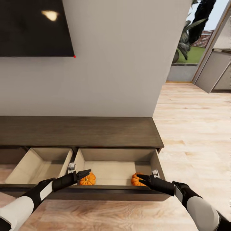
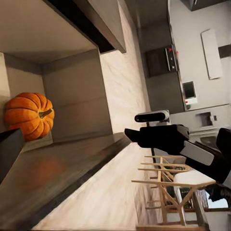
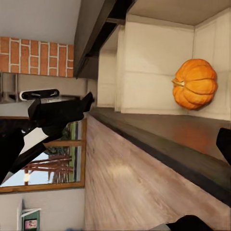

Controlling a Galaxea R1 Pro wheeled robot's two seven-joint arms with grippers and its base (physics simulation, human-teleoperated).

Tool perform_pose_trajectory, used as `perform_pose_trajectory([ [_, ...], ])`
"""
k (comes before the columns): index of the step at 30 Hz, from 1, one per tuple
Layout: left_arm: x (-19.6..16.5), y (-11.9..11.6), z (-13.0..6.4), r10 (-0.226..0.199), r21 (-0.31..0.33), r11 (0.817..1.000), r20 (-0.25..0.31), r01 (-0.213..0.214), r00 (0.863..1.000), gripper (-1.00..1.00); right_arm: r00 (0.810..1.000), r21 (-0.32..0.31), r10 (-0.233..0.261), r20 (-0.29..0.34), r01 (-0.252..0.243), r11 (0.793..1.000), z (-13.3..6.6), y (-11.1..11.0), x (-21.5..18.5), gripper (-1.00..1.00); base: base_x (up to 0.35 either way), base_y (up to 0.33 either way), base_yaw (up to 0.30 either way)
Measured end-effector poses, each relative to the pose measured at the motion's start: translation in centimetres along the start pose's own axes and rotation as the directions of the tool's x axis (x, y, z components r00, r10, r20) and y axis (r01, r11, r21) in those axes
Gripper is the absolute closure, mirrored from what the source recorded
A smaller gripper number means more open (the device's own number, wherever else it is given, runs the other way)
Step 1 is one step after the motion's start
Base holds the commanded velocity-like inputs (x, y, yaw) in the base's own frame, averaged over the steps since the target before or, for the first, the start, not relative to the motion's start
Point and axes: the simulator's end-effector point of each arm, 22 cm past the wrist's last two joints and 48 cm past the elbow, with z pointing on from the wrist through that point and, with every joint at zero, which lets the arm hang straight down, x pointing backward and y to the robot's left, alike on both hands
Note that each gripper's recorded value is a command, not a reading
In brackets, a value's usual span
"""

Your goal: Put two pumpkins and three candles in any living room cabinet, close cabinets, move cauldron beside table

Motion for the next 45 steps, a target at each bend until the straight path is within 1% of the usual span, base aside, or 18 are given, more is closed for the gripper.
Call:
perform_pose_trajectory([
  [5, -0.3, -0.6, -0.1, -0.001, 0.0, 1.0, 0.0, 0.001, 1.0, -1.0, 1.0, -0.036, -0.003, -0.015, 0.003, 0.999, 0.0, 1.4, 0.1, -1.0, -0.191, 0.032, 0.0],
  [10, -0.1, -0.2, -0.5, -0.007, -0.012, 1.0, 0.0, 0.007, 1.0, -1.0, 0.989, -0.032, -0.033, -0.144, 0.029, 0.999, 0.5, 1.4, 2.9, -1.0, -0.019, 0.002, 0.0],
  [11, 0.5, 0.1, -0.5, -0.011, -0.018, 1.0, -0.012, 0.011, 1.0, -1.0, 0.987, -0.03, -0.035, -0.156, 0.03, 0.999, 0.6, 1.4, 3.3, -1.0, 0.0, 0.0, 0.0],
  [14, 6.1, 1.2, -0.3, -0.006, -0.056, 0.998, -0.197, -0.005, 0.98, -1.0, 0.976, -0.004, -0.034, -0.215, 0.034, 0.999, 0.5, 0.5, 5.1, -1.0, 0.0, 0.0, 0.0],
  [17, 8.5, 1.9, -0.5, -0.009, -0.077, 0.997, -0.271, -0.013, 0.963, -1.0, 0.965, 0.018, -0.04, -0.259, 0.046, 0.999, 0.2, -0.2, 6.4, -1.0, 0.0, 0.0, 0.0],
  [18, 10.1, 2.5, -0.6, -0.031, -0.099, 0.995, -0.298, 0.002, 0.954, -1.0, 0.957, 0.029, -0.048, -0.284, 0.058, 0.998, 0.0, -0.7, 7.4, -1.0, 0.0, 0.0, 0.0],
  [21, 12.6, 3.7, -0.5, -0.091, -0.145, 0.988, -0.312, 0.047, 0.946, -1.0, 0.95, 0.072, -0.061, -0.307, 0.087, 0.994, -0.5, -2.4, 9.2, -1.0, 0.0, 0.0, 0.0],
  [23, 14.0, 4.4, -0.3, -0.112, -0.173, 0.983, -0.316, 0.059, 0.942, -1.0, 0.946, 0.136, -0.07, -0.317, 0.118, 0.984, -0.9, -4.3, 10.2, -1.0, 0.0, 0.0, 0.0],
  [27, 15.5, 6.2, -0.7, -0.098, -0.239, 0.971, -0.316, 0.02, 0.944, -1.0, 0.943, 0.172, -0.084, -0.321, 0.145, 0.974, -1.4, -5.8, 11.4, -1.0, 0.0, 0.0, 0.0],
  [29, 16.5, 8.2, -1.3, -0.101, -0.318, 0.948, -0.319, -0.006, 0.942, -1.0, 0.941, 0.195, -0.099, -0.322, 0.169, 0.966, -1.7, -6.7, 12.2, -1.0, 0.0, 0.0, 0.0],
  [32, 17.1, 11.0, -1.7, -0.048, -0.419, 0.903, -0.314, -0.093, 0.948, -1.0, 0.935, 0.283, -0.158, -0.319, 0.253, 0.925, -2.5, -9.4, 12.3, -1.0, 0.0, 0.0, 0.0],
  [35, 17.3, 12.4, -1.6, 0.018, -0.467, 0.869, -0.304, -0.165, 0.953, -1.0, 0.926, 0.346, -0.214, -0.31, 0.32, 0.882, -2.9, -11.3, 12.1, -1.0, 0.0, 0.0, 0.0],
  [38, 17.4, 14.3, -1.2, 0.081, -0.545, 0.805, -0.29, -0.234, 0.954, -1.0, 0.907, 0.431, -0.306, -0.29, 0.409, 0.804, -3.1, -13.7, 11.8, -1.0, 0.0, 0.0, 0.0],
  [39, 17.3, 14.8, -1.0, 0.098, -0.576, 0.778, -0.286, -0.253, 0.953, -1.0, 0.899, 0.476, -0.334, -0.282, 0.433, 0.765, -3.4, -14.7, 11.4, -1.0, 0.0, 0.0, 0.0],
  [40, 17.2, 15.0, -0.8, 0.106, -0.586, 0.767, -0.283, -0.259, 0.953, -1.0, 0.897, 0.494, -0.343, -0.28, 0.441, 0.75, -3.6, -15.1, 11.2, -1.0, 0.0, 0.0, 0.0],
  [41, 16.9, 15.5, -0.6, 0.127, -0.616, 0.738, -0.277, -0.277, 0.953, -1.0, 0.889, 0.541, -0.367, -0.273, 0.457, 0.706, -3.8, -16.0, 10.7, -1.0, 0.0, 0.0, 0.0],
  [42, 16.7, 15.8, -0.5, 0.142, -0.635, 0.716, -0.271, -0.288, 0.952, -1.0, 0.885, 0.568, -0.383, -0.266, 0.465, 0.68, -3.7, -16.5, 10.4, -1.0, 0.0, 0.0, 0.0],
  [45, 16.1, 16.4, -0.3, 0.169, -0.674, 0.673, -0.262, -0.305, 0.95, -1.0, 0.873, 0.62, -0.421, -0.245, 0.475, 0.624, -2.9, -16.9, 9.7, -1.0, 0.0, 0.0, 0.0],
])
